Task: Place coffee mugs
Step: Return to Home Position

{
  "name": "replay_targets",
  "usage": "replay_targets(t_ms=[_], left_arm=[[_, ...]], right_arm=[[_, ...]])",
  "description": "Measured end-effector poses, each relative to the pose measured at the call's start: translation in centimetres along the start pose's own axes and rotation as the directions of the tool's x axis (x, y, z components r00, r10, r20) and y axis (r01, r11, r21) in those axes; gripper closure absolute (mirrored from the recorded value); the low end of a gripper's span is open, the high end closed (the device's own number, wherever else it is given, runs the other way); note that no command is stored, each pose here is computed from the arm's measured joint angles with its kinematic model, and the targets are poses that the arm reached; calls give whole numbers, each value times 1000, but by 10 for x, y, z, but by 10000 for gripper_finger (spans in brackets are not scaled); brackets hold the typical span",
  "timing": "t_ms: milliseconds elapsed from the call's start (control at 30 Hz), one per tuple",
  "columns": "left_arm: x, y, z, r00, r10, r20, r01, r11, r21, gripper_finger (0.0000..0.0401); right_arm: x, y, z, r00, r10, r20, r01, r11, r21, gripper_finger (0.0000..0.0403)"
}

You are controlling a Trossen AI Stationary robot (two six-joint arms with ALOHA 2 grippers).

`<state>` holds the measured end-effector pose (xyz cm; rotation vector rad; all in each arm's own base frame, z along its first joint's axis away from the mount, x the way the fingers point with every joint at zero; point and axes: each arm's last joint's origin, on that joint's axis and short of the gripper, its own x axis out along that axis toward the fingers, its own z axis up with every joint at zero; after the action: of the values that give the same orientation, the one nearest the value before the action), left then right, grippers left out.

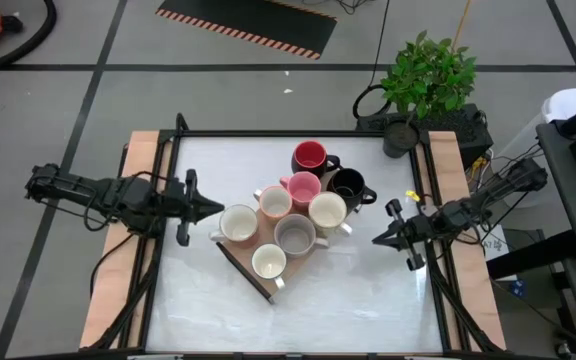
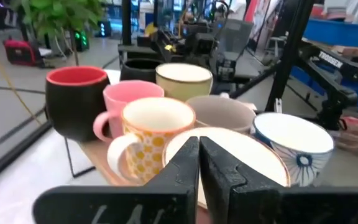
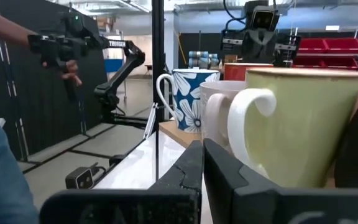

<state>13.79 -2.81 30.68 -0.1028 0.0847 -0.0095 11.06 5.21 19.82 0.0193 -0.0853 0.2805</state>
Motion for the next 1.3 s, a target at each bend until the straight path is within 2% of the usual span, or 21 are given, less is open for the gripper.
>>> replay_targets(t_ms=[133,233,267,333,467,733,900,1033,1300], left_arm=[[2,0,-2,1000,-2,-15,2,999,-37,386],[2,1,-2,999,48,-13,-49,986,-160,387],[2,2,-2,997,71,-18,-73,983,-166,387],[1,2,-4,996,79,-30,-83,988,-133,387],[1,1,-3,998,66,-23,-66,998,8,387],[-4,1,-2,999,53,-11,-52,997,53,387],[-6,4,-28,999,50,-20,-49,999,18,387],[-8,7,-44,997,45,66,-43,998,-38,387],[-10,10,-58,995,60,79,-57,998,-41,397]], right_arm=[[-2,0,-11,1000,10,-2,-10,1000,18,403],[-3,1,-17,999,46,-2,-46,998,52,403],[-3,1,-17,998,60,0,-60,996,65,403],[-3,2,-18,997,82,0,-82,993,88,403],[-3,2,-18,997,83,7,-83,991,100,403],[-3,2,-19,997,83,-4,-82,994,78,403],[-3,2,-22,996,83,-36,-80,994,73,403],[-3,1,-21,997,78,-28,-75,994,73,403],[-2,-8,-21,999,35,-24,-33,997,68,403]])
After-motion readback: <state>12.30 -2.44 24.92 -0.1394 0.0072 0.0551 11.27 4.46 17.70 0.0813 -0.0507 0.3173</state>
